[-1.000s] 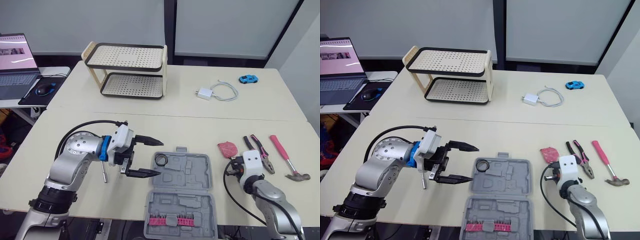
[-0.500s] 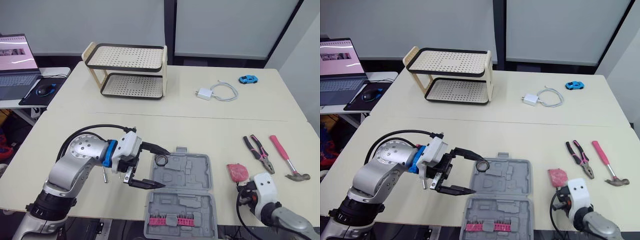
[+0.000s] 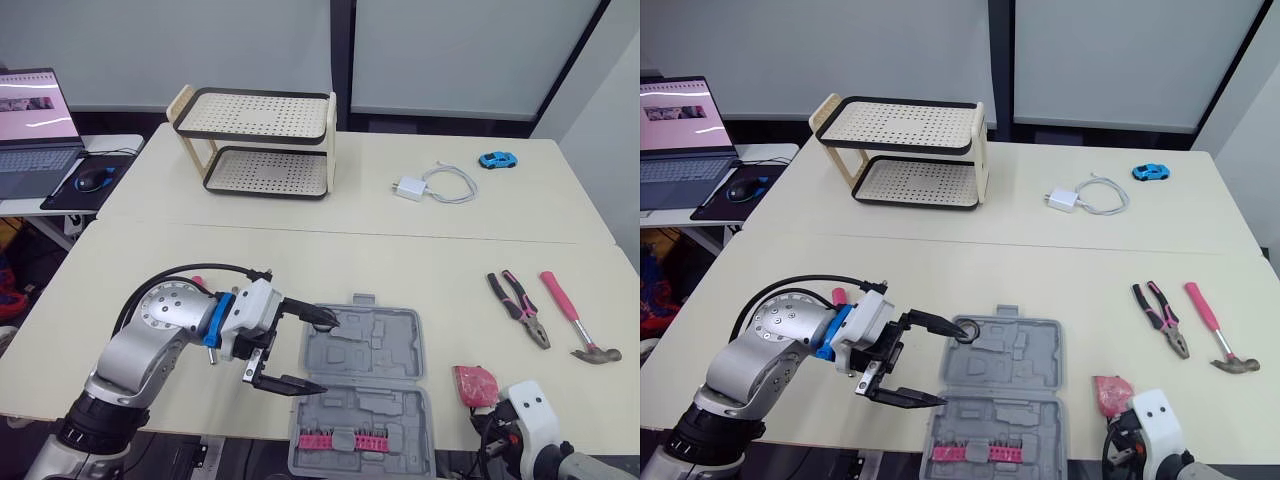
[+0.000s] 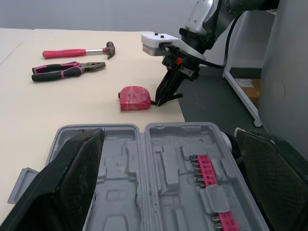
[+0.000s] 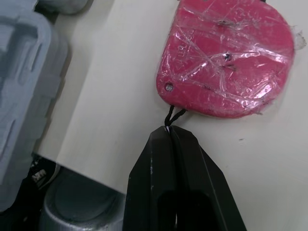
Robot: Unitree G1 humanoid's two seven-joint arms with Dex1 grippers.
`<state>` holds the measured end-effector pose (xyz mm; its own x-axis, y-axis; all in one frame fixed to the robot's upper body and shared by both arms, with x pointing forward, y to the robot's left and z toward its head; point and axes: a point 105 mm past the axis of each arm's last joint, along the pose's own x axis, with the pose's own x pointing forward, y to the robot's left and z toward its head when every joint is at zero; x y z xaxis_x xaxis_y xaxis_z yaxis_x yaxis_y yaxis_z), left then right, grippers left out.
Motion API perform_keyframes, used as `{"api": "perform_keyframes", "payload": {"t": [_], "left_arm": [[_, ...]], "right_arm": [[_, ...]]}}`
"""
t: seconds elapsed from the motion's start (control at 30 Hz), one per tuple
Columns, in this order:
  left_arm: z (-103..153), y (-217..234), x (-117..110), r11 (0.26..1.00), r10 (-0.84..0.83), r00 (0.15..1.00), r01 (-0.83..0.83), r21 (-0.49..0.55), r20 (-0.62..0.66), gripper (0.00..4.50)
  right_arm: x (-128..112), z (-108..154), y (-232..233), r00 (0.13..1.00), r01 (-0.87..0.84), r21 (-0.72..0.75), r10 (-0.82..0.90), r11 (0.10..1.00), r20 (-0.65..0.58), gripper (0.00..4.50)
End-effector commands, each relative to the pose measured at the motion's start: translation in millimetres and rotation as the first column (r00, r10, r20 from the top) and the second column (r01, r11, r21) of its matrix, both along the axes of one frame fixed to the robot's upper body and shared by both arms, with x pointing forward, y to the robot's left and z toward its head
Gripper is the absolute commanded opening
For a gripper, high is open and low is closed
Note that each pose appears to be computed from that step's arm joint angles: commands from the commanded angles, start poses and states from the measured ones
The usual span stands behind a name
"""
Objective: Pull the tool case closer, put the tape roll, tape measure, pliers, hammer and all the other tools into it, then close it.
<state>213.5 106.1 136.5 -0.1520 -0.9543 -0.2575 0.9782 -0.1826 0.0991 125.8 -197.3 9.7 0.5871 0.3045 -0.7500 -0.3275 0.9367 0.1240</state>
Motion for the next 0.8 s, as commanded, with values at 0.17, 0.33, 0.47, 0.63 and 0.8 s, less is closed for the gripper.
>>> {"api": "perform_keyframes", "payload": {"t": [0.17,0.33,0.47,0.63,0.8], "left_arm": [[-6,2,-5,1.0,-0.02,1.0,0.02,-0.01,0.012,4.5],[-7,2,-6,1.0,-0.019,1.0,0.019,-0.014,0.014,4.5],[-7,2,-6,1.0,-0.02,1.0,0.021,-0.015,0.017,4.5],[-7,2,-7,1.0,-0.025,1.0,0.025,-0.013,0.02,4.5],[-6,-1,-7,1.0,-0.026,0.999,0.027,-0.016,0.024,4.5]], "right_arm": [[-13,1,6,0.998,-0.032,0.03,0.034,0.999,-0.062,0.03],[-16,2,9,0.996,-0.049,0.048,0.053,0.998,-0.078,0.03],[-15,2,11,0.995,-0.054,0.052,0.058,0.997,-0.079,0.03],[-13,2,8,0.996,-0.035,0.045,0.039,0.998,-0.084,0.03],[-11,14,10,0.996,0.01,0.11,-0.001,0.994,-0.084,0.63]]}}
